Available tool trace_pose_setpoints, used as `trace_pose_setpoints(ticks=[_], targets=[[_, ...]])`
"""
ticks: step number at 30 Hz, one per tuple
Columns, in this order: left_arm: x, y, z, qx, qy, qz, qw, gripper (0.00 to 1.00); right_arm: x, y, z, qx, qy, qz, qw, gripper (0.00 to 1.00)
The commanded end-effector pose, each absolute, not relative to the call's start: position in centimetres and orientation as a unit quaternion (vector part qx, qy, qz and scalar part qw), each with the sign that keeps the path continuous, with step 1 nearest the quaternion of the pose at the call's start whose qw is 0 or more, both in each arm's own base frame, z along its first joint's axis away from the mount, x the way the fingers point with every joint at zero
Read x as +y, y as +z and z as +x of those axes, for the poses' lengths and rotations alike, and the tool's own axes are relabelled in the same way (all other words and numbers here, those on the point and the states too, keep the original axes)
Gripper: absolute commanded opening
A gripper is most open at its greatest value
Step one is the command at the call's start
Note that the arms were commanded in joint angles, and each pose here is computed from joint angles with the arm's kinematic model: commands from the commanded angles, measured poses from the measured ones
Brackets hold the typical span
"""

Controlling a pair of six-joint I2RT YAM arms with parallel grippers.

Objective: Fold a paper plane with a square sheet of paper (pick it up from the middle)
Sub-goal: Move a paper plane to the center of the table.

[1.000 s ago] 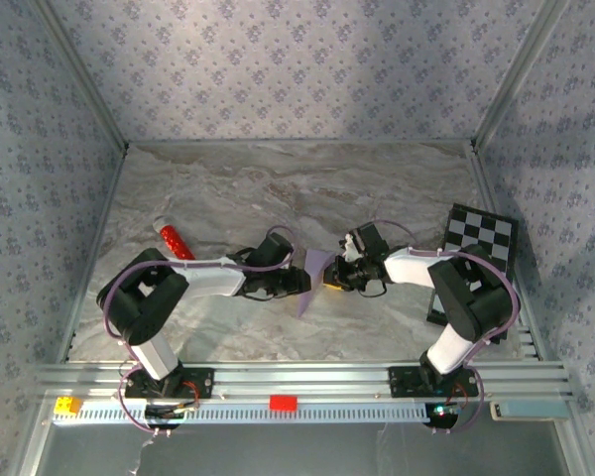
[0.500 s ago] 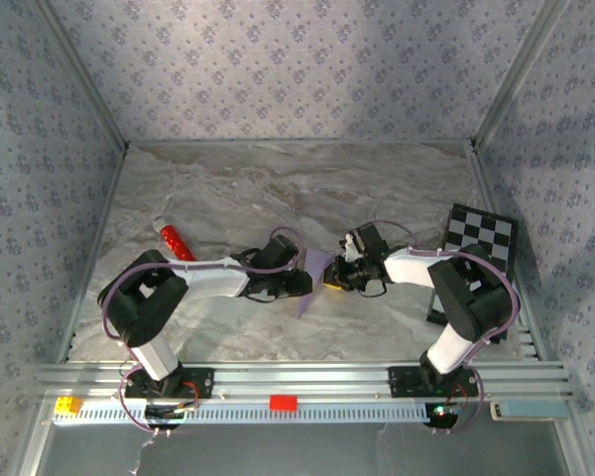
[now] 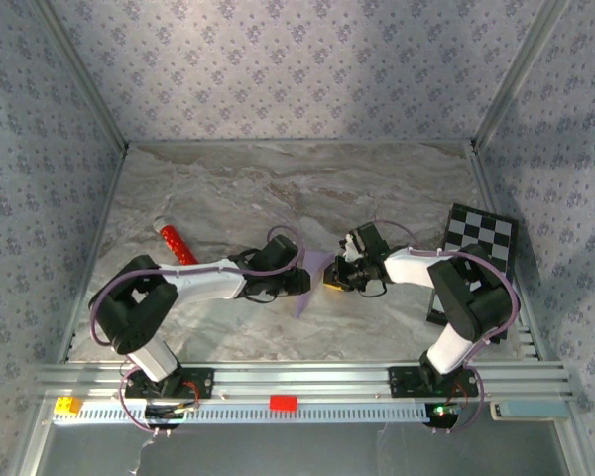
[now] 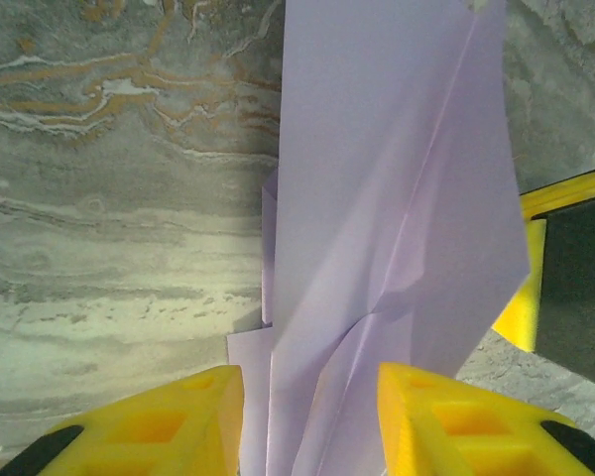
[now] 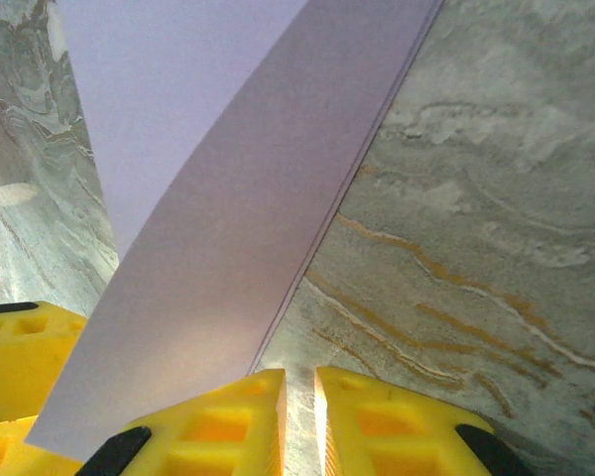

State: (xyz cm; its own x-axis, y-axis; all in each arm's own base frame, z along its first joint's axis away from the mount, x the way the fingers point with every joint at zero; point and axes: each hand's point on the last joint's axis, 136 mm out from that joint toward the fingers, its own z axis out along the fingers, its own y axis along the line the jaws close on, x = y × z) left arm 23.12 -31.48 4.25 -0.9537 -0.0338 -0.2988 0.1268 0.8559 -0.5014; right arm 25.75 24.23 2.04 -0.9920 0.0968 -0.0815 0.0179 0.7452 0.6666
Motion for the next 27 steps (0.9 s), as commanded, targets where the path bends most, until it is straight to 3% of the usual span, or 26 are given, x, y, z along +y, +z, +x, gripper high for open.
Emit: trace_pose_setpoints(ticks=[1, 12, 27], targets=[[-31.1, 3.9, 22.8, 0.957, -0.251, 0.029, 0.146, 0.40, 25.1, 1.7, 25.7, 0.931, 0.362, 0.024, 0.047, 0.17], [-32.1, 2.5, 22.1, 0.958, -0.261, 0.036, 0.112, 0.41, 25.1, 1.7, 25.7, 0.931, 0.361, 0.024, 0.047, 0.17], [-33.3, 2.7, 21.7, 0.950, -0.296, 0.037, 0.097, 0.31, 25.0, 1.5, 25.6, 0.932, 0.359, 0.025, 0.045, 0.17]])
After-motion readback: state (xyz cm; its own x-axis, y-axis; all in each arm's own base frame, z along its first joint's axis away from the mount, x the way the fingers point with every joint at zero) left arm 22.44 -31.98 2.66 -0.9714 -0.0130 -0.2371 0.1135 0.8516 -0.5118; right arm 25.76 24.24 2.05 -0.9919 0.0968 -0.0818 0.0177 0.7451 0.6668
